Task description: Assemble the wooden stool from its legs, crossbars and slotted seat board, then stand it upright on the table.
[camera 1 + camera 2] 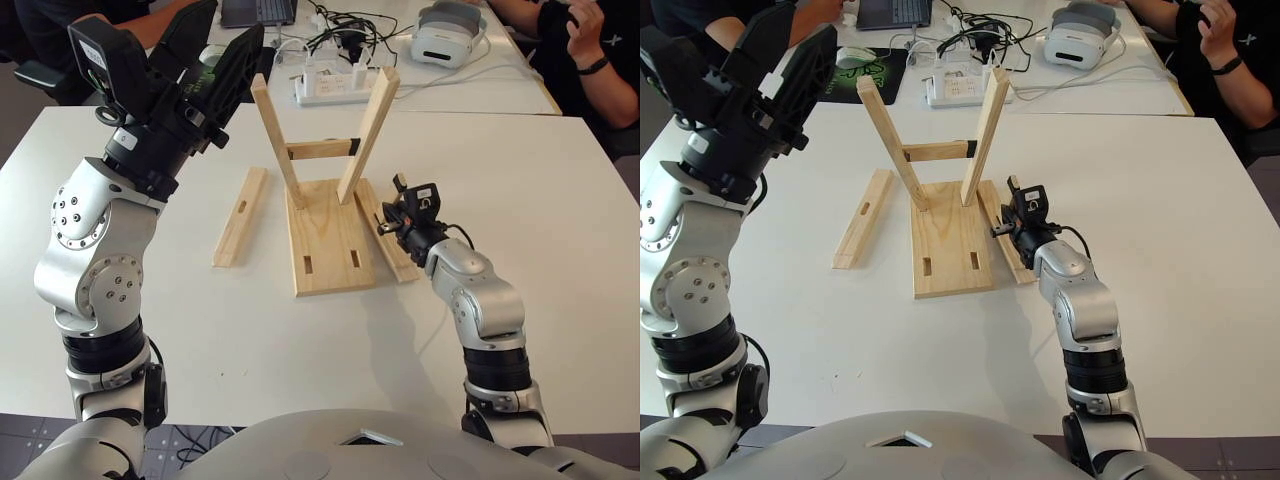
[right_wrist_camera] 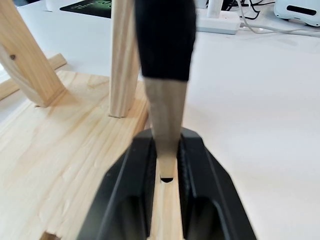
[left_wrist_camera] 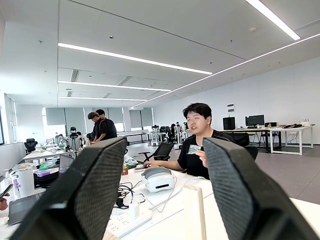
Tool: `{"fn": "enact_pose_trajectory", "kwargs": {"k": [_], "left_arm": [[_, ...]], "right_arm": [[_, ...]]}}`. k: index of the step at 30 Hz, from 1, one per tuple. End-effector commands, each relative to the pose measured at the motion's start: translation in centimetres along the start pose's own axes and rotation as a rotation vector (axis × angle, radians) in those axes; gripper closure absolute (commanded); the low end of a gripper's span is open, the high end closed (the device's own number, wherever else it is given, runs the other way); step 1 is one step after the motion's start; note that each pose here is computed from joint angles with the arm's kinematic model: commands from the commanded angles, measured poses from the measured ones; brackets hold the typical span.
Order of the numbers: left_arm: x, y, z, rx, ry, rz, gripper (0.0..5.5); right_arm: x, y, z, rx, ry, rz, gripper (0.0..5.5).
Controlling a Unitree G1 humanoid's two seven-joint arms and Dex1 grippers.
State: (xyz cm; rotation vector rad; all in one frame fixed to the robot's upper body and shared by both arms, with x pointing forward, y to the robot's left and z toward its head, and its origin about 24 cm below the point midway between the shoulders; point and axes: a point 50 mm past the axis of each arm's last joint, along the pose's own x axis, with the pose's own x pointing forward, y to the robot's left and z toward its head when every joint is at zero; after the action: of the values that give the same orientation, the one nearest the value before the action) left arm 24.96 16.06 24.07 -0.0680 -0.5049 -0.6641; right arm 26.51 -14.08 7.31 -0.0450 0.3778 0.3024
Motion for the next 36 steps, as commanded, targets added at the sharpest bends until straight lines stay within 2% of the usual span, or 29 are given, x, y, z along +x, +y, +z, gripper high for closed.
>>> {"fn": "enact_pose_trajectory", "kwargs": {"k": [1, 16, 27, 36], "left_arm": [[0.0, 0.2, 0.0, 0.013, 0.014, -0.009, 2.68], [-0.9, -0.7, -1.6, 0.001, 0.086, -0.009, 2.68], [-0.7, -0.9, -1.9, -0.018, 0.083, -0.018, 2.68], [-0.5, -0.9, -1.9, -0.015, 0.069, -0.016, 2.68]], "right_arm": [[-0.6, 0.1, -4.3, 0.056, 0.204, 0.007, 5.06], [-3.1, 0.8, -4.2, 0.077, 0.234, 0.053, 5.06], [-1.2, 0.5, -1.6, 0.061, 0.176, 0.04, 5.06], [-0.4, 0.4, -1.5, 0.044, 0.179, 0.041, 5.06]]}}
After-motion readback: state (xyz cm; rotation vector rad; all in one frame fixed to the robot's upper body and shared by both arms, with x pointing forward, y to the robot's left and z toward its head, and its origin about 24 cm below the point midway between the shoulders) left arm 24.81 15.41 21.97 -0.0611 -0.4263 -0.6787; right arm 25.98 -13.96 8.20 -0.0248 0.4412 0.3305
